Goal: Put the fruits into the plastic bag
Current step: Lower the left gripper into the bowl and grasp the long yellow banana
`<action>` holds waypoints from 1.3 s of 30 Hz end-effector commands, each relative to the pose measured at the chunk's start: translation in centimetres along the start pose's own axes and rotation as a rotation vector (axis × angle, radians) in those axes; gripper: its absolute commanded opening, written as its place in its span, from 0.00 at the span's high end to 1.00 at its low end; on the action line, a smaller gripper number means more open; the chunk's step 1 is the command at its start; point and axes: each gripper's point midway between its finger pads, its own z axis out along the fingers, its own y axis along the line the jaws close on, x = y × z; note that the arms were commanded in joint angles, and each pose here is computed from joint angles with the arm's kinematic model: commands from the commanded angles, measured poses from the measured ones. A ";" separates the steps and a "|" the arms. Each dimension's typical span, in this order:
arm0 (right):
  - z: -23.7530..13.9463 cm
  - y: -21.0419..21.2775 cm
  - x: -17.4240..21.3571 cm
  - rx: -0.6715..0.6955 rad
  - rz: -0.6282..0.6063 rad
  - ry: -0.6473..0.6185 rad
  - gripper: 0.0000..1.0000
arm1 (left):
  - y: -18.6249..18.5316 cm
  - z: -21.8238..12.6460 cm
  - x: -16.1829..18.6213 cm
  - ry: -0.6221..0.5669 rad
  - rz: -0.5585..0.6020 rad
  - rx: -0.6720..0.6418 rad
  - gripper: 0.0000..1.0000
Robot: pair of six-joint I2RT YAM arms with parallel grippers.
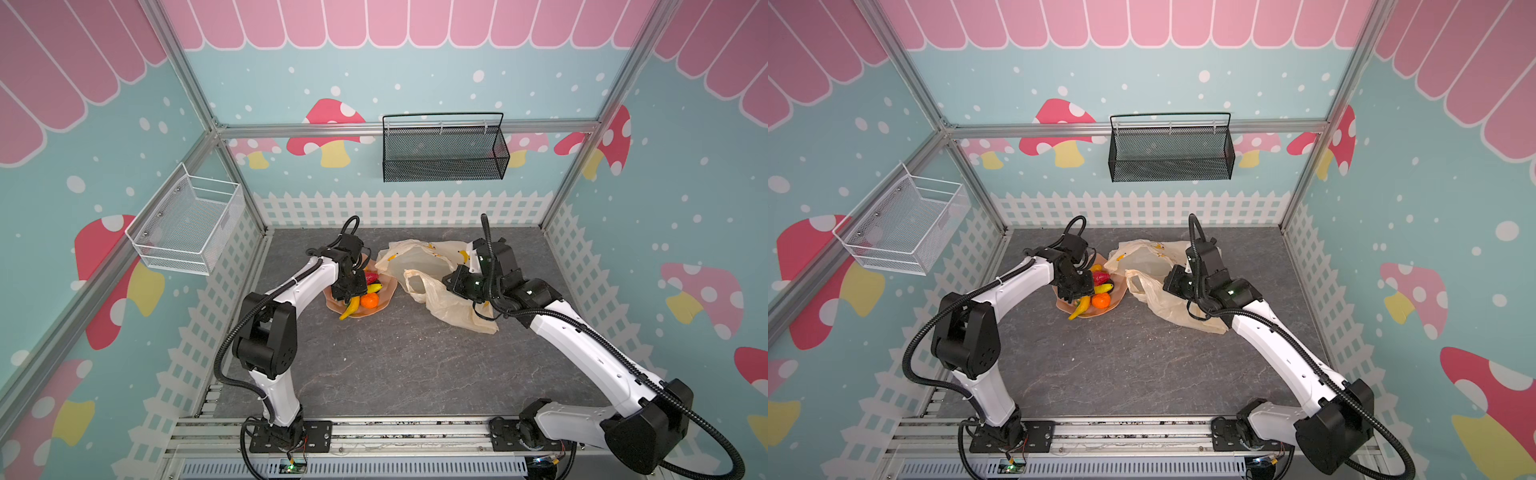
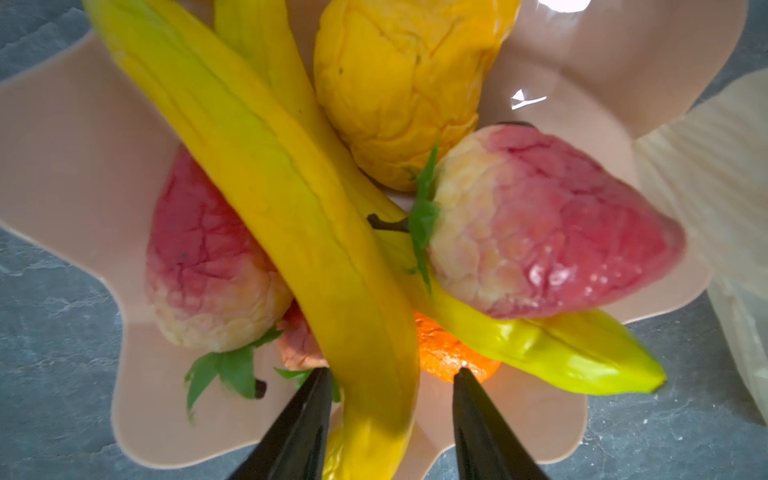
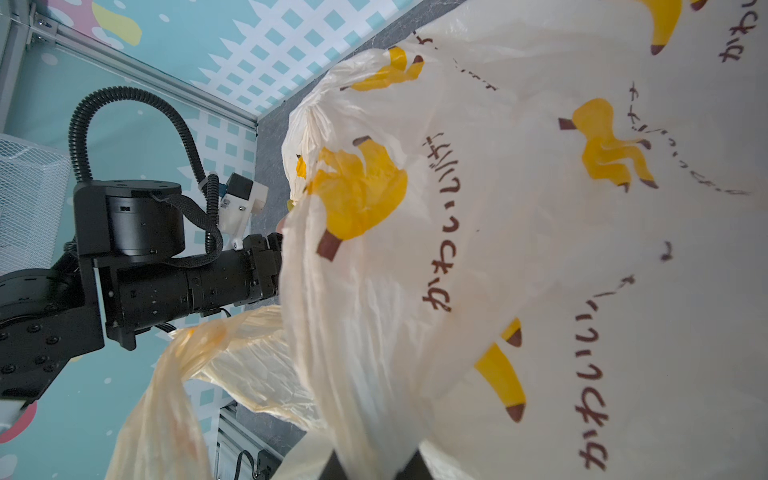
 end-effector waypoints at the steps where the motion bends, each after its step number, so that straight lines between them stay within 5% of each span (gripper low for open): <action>1: -0.3 0.1 0.1 -0.015 0.000 -0.004 1.00 | -0.3 0.7 -0.1 0.003 -0.004 0.001 0.52; 22: -0.9 0.0 0.2 -0.015 0.004 -0.015 1.00 | 0.6 -0.3 0.8 0.004 0.014 -0.022 0.78; 33: -1.3 -0.3 0.3 -0.006 0.012 -0.021 1.00 | -1.1 -9.4 -0.5 -0.156 0.023 0.099 0.90; 39: -1.5 -0.3 0.3 -0.008 0.009 -0.024 1.00 | -4.8 -15.0 -1.0 -0.277 0.247 0.223 0.94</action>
